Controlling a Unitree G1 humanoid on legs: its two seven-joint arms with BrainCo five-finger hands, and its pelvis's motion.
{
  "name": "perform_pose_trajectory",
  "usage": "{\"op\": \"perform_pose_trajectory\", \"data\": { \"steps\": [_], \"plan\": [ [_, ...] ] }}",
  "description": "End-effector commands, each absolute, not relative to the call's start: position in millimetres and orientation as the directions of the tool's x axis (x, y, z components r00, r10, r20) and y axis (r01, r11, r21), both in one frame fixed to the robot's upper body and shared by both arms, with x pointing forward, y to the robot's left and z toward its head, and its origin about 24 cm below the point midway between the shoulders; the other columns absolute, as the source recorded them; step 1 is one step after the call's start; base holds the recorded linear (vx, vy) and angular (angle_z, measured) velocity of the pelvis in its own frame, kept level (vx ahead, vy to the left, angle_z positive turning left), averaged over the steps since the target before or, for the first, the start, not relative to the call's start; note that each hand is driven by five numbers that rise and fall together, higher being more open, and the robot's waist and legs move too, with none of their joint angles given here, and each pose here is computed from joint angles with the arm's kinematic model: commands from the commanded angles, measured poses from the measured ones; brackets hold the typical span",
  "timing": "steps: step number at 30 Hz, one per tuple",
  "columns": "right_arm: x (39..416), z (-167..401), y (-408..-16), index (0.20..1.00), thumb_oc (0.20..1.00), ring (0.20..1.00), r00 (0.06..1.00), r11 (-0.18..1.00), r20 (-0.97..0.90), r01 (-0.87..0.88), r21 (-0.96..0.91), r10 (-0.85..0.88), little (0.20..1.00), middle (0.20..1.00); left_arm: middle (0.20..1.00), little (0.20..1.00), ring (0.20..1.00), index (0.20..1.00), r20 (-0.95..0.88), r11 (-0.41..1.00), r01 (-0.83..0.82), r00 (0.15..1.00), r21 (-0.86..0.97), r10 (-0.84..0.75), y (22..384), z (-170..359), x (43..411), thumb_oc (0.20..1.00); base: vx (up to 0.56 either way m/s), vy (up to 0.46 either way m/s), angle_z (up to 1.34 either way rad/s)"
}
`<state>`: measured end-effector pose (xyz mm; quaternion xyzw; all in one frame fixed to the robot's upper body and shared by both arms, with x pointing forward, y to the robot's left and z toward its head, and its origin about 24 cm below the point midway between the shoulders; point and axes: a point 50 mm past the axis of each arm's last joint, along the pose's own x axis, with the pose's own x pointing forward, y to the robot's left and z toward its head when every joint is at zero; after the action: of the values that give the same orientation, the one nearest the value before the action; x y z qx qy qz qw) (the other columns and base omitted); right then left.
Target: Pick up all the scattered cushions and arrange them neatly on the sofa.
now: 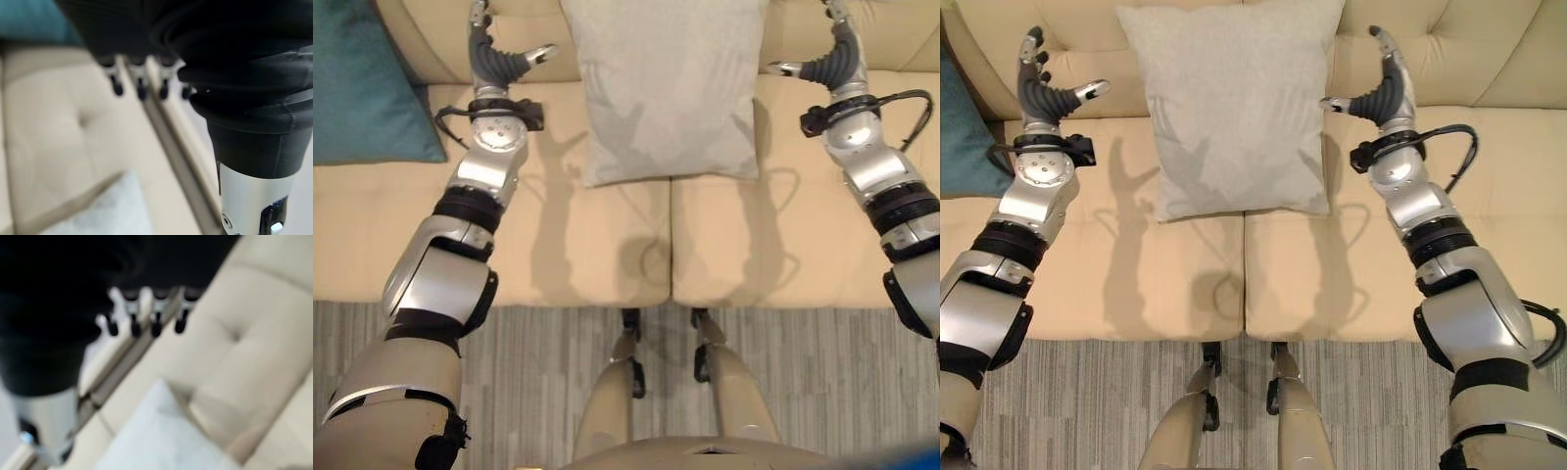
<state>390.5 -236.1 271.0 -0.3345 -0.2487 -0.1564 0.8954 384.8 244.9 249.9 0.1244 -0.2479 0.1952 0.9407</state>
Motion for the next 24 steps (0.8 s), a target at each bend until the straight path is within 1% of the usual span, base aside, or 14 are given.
{"op": "perform_pose_trajectory", "data": {
  "steps": [1, 3, 4, 7, 9, 10, 11, 14, 15, 17, 18, 19, 21, 24],
  "plan": [
    [381, 256, -253, 1.0, 1.0, 1.0, 0.829, 0.731, 0.546, 0.448, -0.515, -0.123, 1.0, 1.0, 1.0, 1.0, 1.0, 1.0, 0.547, 0.898, -0.412, 0.792, 0.152, 0.27, 255, 233, 371, 1.0, 0.0, 0.0, 0.0],
    [364, 210, -271, 1.0, 1.0, 1.0, 0.879, 0.717, 0.46, 0.399, -0.572, -0.123, 1.0, 1.0, 1.0, 1.0, 1.0, 1.0, 0.48, 0.913, -0.368, 0.842, 0.176, 0.247, 262, 186, 349, 1.0, 0.02, 0.0, 0.0],
    [363, 209, -271, 1.0, 1.0, 1.0, 0.88, 0.717, 0.459, 0.399, -0.572, -0.123, 1.0, 1.0, 1.0, 1.0, 1.0, 1.0, 0.479, 0.913, -0.368, 0.843, 0.178, 0.246, 262, 185, 349, 1.0, 0.06, -0.011, 0.03],
    [339, 153, -284, 1.0, 1.0, 1.0, 0.933, 0.732, 0.331, 0.324, -0.599, -0.141, 1.0, 1.0, 1.0, 1.0, 1.0, 1.0, 0.361, 0.922, -0.318, 0.905, 0.22, 0.226, 265, 131, 322, 1.0, 0.07, -0.023, 0.03],
    [319, 112, -285, 1.0, 1.0, 1.0, 0.965, 0.748, 0.22, 0.248, -0.615, -0.139, 1.0, 1.0, 1.0, 1.0, 1.0, 1.0, 0.213, 0.934, -0.283, 0.948, 0.216, 0.238, 266, 85, 302, 1.0, 0.09, -0.043, 0.03],
    [297, 73, -290, 1.0, 1.0, 1.0, 0.984, 0.755, 0.093, 0.178, -0.632, -0.154, 1.0, 1.0, 1.0, 1.0, 1.0, 1.0, 0.054, 0.944, -0.269, 0.963, 0.192, 0.263, 269, 42, 278, 1.0, 0.06, -0.039, 0.02],
    [297, 73, -290, 1.0, 1.0, 1.0, 0.984, 0.755, 0.092, 0.178, -0.632, -0.154, 1.0, 1.0, 1.0, 1.0, 1.0, 1.0, 0.054, 0.944, -0.268, 0.963, 0.192, 0.263, 269, 42, 277, 1.0, 0.05, -0.04, 0.03],
    [270, 28, -294, 1.0, 1.0, 1.0, 0.982, 0.749, -0.089, 0.065, -0.66, -0.164, 1.0, 1.0, 1.0, 1.0, 1.0, 1.0, -0.169, 0.945, -0.237, 0.946, 0.228, 0.278, 275, -12, 242, 1.0, 0.03, -0.026, 0.03],
    [255, 5, -293, 1.0, 1.0, 1.0, 0.97, 0.772, -0.176, 0.02, -0.636, -0.171, 1.0, 1.0, 1.0, 1.0, 1.0, 1.0, -0.293, 0.947, -0.23, 0.911, 0.222, 0.29, 274, -39, 222, 1.0, 0.04, -0.024, -0.04],
    [247, -5, -294, 1.0, 1.0, 1.0, 0.96, 0.773, -0.214, 0.006, -0.634, -0.182, 1.0, 1.0, 1.0, 1.0, 1.0, 1.0, -0.344, 0.948, -0.223, 0.893, 0.227, 0.292, 276, -49, 212, 1.0, 0.02, -0.009, -0.02],
    [225, -36, -291, 1.0, 1.0, 1.0, 0.918, 0.793, -0.345, -0.059, -0.606, -0.195, 1.0, 1.0, 1.0, 1.0, 1.0, 1.0, -0.511, 0.95, -0.221, 0.803, 0.222, 0.306, 273, -86, 178, 1.0, 0.0, 0.0, 0.0],
    [214, -49, -291, 1.0, 1.0, 1.0, 0.894, 0.81, -0.397, -0.071, -0.582, -0.207, 1.0, 1.0, 1.0, 1.0, 1.0, 1.0, -0.575, 0.951, -0.223, 0.758, 0.215, 0.308, 270, -99, 165, 1.0, 0.03, -0.016, -0.01],
    [195, -69, -289, 1.0, 1.0, 1.0, 0.846, 0.813, -0.49, -0.127, -0.568, -0.211, 1.0, 1.0, 1.0, 1.0, 1.0, 1.0, -0.664, 0.953, -0.196, 0.685, 0.23, 0.301, 266, -117, 142, 1.0, 0.06, -0.026, 0.01],
    [157, -100, -287, 1.0, 1.0, 1.0, 0.742, 0.839, -0.626, -0.169, -0.518, -0.237, 1.0, 1.0, 1.0, 1.0, 1.0, 1.0, -0.774, 0.956, -0.059, 0.573, 0.287, 0.268, 258, -138, 113, 1.0, 0.02, -0.041, 0.07]
  ]
}}
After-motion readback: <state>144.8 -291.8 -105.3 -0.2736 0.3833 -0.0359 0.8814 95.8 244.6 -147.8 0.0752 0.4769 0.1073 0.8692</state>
